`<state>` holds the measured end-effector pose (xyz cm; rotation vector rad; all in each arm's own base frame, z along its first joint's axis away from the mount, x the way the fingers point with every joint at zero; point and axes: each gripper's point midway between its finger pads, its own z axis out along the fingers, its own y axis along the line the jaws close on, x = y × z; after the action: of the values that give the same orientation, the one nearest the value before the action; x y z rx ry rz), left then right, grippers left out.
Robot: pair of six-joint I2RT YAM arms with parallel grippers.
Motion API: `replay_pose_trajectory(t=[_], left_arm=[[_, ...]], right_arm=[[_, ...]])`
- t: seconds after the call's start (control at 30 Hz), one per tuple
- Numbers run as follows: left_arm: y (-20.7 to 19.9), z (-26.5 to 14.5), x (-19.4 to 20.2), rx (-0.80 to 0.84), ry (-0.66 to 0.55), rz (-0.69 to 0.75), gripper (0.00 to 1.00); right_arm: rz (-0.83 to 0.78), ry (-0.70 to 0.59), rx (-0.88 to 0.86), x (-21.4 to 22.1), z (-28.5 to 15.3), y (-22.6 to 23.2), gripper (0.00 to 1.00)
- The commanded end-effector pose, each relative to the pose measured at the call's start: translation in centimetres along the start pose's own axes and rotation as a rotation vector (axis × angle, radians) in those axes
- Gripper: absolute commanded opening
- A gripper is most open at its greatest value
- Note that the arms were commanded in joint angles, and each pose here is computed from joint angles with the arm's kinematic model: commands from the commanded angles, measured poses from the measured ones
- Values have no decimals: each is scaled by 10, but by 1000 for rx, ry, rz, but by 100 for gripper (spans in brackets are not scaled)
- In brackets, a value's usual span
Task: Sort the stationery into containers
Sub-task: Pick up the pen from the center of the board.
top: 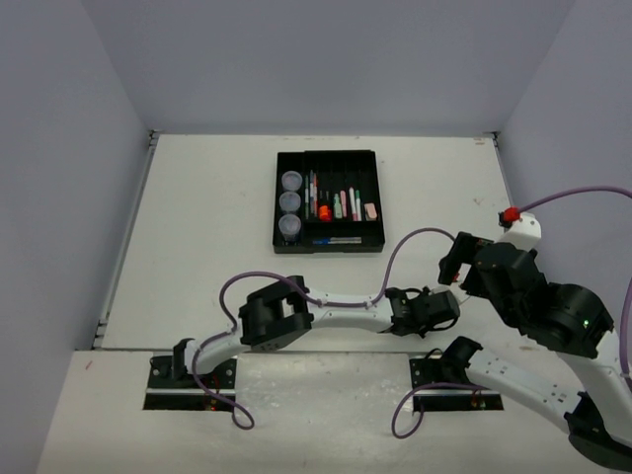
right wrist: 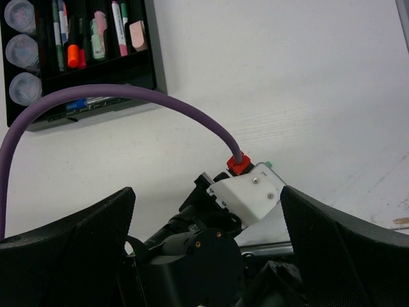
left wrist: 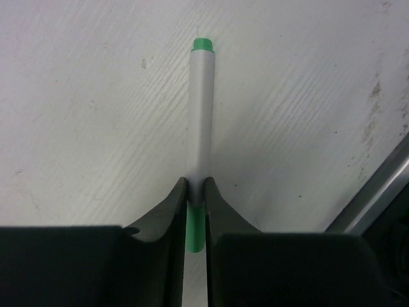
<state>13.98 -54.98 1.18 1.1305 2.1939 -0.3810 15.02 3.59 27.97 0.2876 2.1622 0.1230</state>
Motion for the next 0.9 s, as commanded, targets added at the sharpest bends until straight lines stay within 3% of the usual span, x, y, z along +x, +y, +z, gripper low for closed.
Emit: replay_pose_trajectory(t=[0.0,0.1,0.27,0.47,0.73,0.87], left_arm=[[49,6,78,-134,227,59,2],[71,-4,74,-171,203,12,0],[108,-47,12,-192,-24,-114,0],[130,-91,-35,-159,-184,-190,0],[143,-119,-63,-148,-265,-233,0],[182,-122,-75,-230,-274,-349,0]], right_arm=[[-17,-10,-4,-4,-1,1,99],[-17,-20,-10,-6,0,4,99],[8,-66,-29,-17,-1,7,99],[23,-113,-33,-29,-7,5,99],[8,-108,-7,-26,-2,3,99],[0,-108,1,-26,2,5,99]])
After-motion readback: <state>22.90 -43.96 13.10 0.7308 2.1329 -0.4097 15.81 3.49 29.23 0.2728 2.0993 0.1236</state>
